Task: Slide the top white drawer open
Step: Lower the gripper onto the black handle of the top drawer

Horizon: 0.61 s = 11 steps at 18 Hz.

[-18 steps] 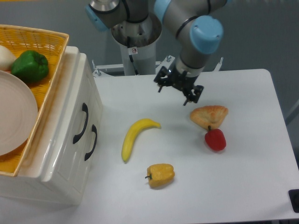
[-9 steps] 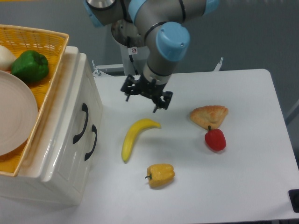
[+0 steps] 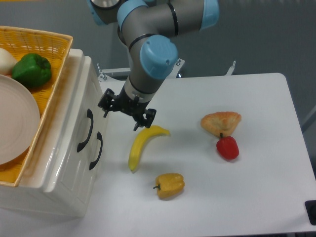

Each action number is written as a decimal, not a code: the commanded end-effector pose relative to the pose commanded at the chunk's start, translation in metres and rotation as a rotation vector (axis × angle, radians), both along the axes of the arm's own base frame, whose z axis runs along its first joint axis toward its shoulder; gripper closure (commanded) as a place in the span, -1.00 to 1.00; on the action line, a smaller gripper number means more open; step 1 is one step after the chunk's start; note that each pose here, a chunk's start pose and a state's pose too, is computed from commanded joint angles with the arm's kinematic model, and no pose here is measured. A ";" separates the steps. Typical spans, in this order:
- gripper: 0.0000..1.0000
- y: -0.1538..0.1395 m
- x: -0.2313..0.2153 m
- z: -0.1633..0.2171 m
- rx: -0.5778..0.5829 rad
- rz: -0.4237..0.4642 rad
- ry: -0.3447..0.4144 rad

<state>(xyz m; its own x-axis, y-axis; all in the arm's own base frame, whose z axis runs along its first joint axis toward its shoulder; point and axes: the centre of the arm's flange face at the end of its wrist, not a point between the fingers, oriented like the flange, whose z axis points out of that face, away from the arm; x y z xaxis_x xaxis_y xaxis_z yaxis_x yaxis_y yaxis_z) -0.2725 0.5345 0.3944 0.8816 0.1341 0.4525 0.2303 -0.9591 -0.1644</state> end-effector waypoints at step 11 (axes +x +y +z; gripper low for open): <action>-1.00 0.008 0.002 0.001 0.071 0.016 -0.070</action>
<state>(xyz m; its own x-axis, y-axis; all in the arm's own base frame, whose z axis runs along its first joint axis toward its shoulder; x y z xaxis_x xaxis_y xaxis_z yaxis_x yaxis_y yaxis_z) -0.2704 0.5420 0.3958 0.8458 0.1131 0.5214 0.2583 -0.9419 -0.2146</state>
